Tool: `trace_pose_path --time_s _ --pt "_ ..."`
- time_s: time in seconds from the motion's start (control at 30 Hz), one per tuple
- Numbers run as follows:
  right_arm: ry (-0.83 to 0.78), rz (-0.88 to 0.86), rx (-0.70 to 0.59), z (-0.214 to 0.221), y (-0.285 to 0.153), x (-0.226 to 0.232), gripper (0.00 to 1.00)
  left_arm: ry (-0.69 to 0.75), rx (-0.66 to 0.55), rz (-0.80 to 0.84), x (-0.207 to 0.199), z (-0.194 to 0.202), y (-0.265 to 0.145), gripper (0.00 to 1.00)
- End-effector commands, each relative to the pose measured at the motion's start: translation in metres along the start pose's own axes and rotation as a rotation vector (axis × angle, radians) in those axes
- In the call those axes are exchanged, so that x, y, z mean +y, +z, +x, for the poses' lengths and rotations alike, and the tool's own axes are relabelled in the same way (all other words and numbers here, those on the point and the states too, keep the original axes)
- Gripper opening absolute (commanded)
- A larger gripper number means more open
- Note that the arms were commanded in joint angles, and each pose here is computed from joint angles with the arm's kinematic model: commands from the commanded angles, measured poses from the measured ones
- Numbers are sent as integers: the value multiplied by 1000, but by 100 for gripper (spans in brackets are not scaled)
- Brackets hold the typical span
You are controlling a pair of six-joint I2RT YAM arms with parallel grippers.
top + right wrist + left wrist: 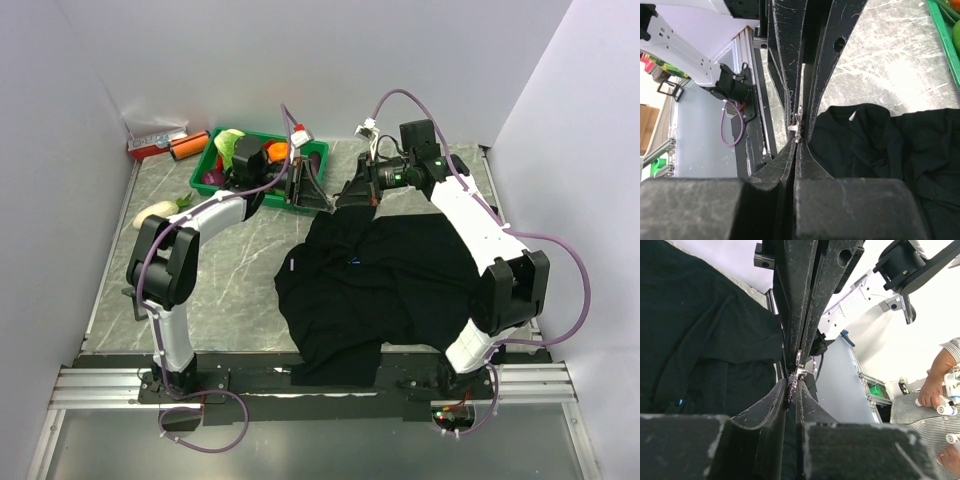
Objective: Remove the brooch from the garment
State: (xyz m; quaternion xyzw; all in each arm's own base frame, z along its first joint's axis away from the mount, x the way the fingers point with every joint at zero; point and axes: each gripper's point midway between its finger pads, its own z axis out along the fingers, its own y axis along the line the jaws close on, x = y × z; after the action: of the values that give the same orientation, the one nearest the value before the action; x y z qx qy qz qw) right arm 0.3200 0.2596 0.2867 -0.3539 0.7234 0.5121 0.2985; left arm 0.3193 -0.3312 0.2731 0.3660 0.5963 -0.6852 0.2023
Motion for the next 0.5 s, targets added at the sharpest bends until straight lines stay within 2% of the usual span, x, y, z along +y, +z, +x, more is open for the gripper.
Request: trace_pose_path --time_s 0.0,0.23,0.47 --pt "-85 -132 -26 -22 -3 44 0 20 -28 -39 18 -6 4 13" --pt "-107 -134 -23 -24 -2 46 0 -3 -24 -60 27 -4 5 1" --pt "-156 -124 -10 -26 2 48 0 -10 -23 -72 30 -6 10 1"
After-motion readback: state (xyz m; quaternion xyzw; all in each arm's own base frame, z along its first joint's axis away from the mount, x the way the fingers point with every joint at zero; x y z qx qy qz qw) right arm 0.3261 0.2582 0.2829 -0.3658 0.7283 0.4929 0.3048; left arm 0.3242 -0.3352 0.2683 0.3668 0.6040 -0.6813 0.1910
